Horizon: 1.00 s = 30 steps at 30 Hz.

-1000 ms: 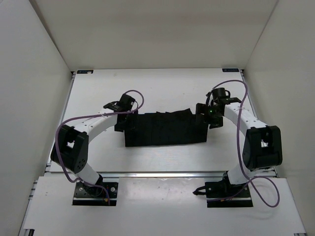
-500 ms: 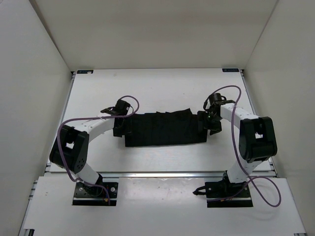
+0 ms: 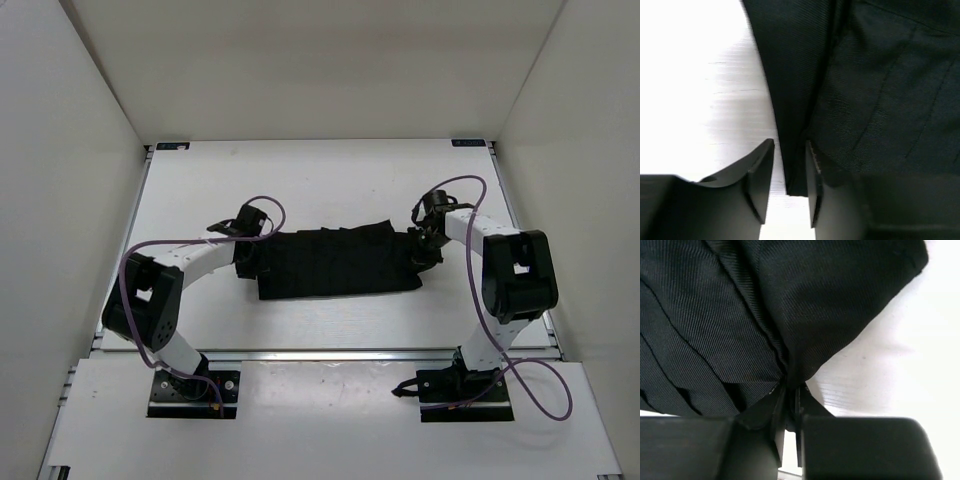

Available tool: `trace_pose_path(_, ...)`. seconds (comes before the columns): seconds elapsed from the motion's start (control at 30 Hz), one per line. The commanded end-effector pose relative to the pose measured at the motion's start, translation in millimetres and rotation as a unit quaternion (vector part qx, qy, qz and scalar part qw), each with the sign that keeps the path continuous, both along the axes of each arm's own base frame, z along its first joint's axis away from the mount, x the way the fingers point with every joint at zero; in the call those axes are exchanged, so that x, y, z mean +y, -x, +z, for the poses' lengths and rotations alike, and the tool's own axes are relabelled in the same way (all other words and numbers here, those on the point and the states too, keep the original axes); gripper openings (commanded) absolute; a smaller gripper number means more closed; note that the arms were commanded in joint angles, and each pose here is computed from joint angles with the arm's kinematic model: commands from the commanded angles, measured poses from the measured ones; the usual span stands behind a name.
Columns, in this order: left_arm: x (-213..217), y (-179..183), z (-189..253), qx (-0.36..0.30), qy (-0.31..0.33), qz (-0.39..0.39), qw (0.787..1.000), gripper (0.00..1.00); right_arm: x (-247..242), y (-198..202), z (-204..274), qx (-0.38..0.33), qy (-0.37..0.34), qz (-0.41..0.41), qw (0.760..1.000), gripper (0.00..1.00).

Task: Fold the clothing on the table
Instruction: Fold the skirt

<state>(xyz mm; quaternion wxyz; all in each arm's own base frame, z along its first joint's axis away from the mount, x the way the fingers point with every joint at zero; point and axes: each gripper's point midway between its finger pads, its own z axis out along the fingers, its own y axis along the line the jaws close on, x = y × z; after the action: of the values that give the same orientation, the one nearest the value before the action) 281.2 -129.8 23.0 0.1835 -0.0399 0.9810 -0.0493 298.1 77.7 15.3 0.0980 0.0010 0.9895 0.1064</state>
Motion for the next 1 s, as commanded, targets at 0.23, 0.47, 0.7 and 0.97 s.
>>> trace_pose_path(0.23,-22.9,5.1,-19.3,0.005,0.027,-0.021,0.999,0.29,-7.5,-55.7,38.2,-0.050,0.002,-0.003,0.999,0.00)
trace_pose_path(0.47,-40.5,-1.6,-31.1,0.023,0.042,-0.030,0.998,0.29,63.2,-89.0,134.7,-0.154,-0.079,0.069,0.983,0.00)
trace_pose_path(0.7,-59.3,-8.6,-36.8,0.038,0.063,-0.052,0.996,0.30,179.5,-59.9,173.0,-0.182,-0.173,0.198,0.948,0.00)
trace_pose_path(0.97,-70.0,-14.1,-42.6,0.051,0.101,-0.045,0.993,0.30,253.3,-41.6,160.8,-0.146,-0.224,0.260,0.928,0.00)
